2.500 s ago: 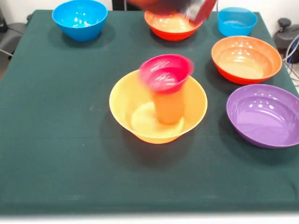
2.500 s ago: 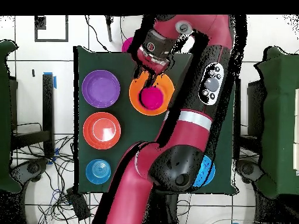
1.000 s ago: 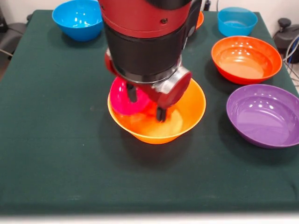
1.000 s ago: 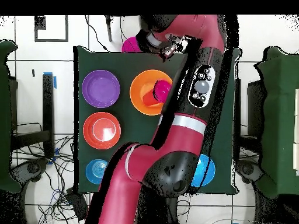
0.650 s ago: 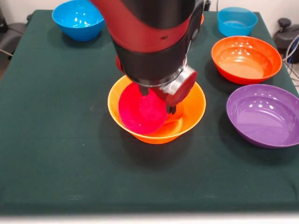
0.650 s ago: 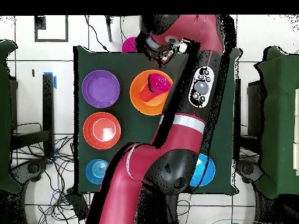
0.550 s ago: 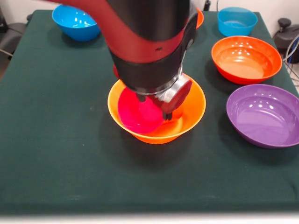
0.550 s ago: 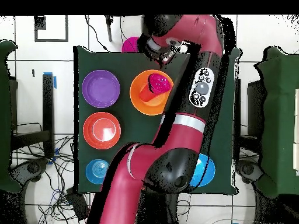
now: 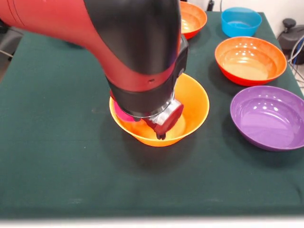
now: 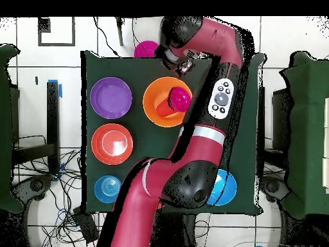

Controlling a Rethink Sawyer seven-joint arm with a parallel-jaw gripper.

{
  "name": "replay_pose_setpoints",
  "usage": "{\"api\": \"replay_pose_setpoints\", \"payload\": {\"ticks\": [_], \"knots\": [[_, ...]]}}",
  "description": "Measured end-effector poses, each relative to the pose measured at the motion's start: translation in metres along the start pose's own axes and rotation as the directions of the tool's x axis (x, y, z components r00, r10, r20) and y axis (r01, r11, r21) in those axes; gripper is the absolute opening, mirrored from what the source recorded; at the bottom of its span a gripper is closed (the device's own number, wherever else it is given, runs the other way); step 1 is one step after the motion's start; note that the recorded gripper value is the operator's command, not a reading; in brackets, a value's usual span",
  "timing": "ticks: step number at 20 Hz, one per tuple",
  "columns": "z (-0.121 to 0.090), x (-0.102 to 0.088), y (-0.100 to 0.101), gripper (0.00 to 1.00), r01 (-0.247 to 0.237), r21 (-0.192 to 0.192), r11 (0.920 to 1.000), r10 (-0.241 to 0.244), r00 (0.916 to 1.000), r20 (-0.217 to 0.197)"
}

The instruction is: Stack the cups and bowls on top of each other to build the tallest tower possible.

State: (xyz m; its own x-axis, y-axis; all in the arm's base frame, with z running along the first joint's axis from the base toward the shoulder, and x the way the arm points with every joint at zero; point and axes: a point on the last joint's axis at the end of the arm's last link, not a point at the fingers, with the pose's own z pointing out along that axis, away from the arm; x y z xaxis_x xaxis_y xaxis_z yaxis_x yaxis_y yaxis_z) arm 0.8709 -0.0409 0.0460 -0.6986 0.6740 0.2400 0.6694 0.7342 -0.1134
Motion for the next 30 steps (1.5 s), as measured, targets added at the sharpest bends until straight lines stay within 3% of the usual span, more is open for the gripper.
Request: {"api": "replay_pose_setpoints", "payload": {"ticks": [12,27,28,30], "knots": [[0.039,0.003,-0.002,1.0,-0.001,0.007,1.0,0.002,0.9988,-0.05],[0.04,0.003,-0.003,1.0,-0.003,-0.012,0.9999,0.002,0.9981,-0.061],[0.04,0.003,-0.002,0.0,-0.003,-0.013,0.9999,0.002,0.9981,-0.061],[0.04,0.003,-0.002,0.0,-0.003,-0.013,0.9999,0.002,0.9981,-0.061]]}}
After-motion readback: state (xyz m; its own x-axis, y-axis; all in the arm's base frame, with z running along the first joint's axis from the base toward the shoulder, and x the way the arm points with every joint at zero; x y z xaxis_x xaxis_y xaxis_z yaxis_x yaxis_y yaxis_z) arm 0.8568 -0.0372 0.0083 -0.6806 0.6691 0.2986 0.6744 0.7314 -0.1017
